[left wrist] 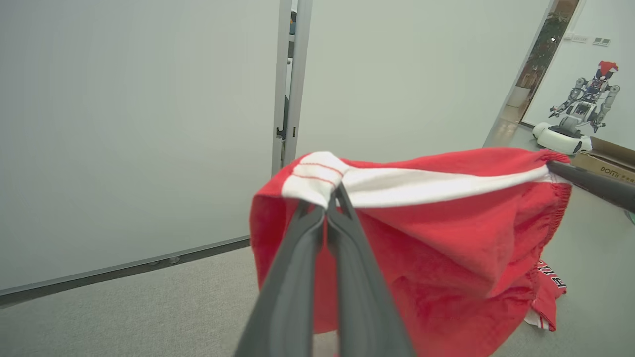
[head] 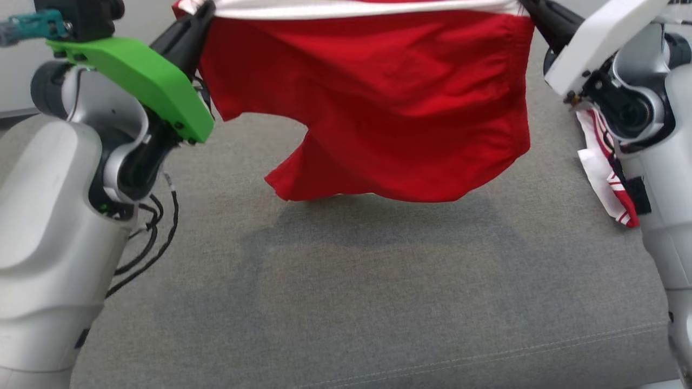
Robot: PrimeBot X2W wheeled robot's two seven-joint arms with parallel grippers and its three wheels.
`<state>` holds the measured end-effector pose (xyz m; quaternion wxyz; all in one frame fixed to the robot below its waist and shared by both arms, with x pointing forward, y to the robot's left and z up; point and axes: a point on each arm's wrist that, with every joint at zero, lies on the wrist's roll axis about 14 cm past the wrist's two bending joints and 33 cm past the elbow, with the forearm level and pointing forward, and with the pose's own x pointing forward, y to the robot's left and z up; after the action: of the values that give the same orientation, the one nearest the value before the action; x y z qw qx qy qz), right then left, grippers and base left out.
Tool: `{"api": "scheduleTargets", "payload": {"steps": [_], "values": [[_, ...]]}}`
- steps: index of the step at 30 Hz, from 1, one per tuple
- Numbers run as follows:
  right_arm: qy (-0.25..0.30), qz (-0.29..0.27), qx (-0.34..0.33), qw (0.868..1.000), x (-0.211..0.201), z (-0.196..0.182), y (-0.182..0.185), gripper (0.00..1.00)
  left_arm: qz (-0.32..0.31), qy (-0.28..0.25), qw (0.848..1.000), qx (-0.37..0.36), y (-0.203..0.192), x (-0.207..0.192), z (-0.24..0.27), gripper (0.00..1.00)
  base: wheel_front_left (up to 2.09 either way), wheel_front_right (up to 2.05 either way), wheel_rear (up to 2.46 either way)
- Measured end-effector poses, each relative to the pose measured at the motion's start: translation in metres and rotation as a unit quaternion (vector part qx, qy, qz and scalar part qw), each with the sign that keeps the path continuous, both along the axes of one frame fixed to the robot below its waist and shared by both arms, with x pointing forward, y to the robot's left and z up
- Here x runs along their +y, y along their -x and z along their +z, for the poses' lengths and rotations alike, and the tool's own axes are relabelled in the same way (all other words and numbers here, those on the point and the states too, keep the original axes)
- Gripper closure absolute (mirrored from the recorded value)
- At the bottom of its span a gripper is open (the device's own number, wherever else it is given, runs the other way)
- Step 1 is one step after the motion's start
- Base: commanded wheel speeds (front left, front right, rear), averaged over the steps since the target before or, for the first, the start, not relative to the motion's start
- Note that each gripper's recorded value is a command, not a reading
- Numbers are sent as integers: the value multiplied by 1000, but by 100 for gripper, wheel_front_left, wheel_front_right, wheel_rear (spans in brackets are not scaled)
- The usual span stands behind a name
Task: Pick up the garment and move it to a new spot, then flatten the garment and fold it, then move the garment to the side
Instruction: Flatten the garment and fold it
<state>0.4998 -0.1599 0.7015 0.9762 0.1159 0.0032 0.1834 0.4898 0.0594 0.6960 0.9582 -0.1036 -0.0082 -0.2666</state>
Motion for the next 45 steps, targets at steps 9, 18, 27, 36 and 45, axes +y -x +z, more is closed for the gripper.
{"api": "scheduleTargets", "payload": {"steps": [9,18,27,36,45], "values": [[43,-31,-119,991,26,66,-72,100,91,10,993,-73,-72,28,58,100,0,0,0],[39,-54,-190,979,40,66,-137,100,134,17,980,-148,-124,45,60,100,0,0,0],[55,8,-30,998,84,-104,-161,100,124,-13,992,-17,-140,61,-85,100,0,0,0],[31,114,32,993,125,-180,-103,100,99,-1,994,37,-94,67,-162,100,0,0,0],[-1,141,73,987,94,-218,-12,100,124,0,989,85,9,83,-215,100,0,0,0]]}}
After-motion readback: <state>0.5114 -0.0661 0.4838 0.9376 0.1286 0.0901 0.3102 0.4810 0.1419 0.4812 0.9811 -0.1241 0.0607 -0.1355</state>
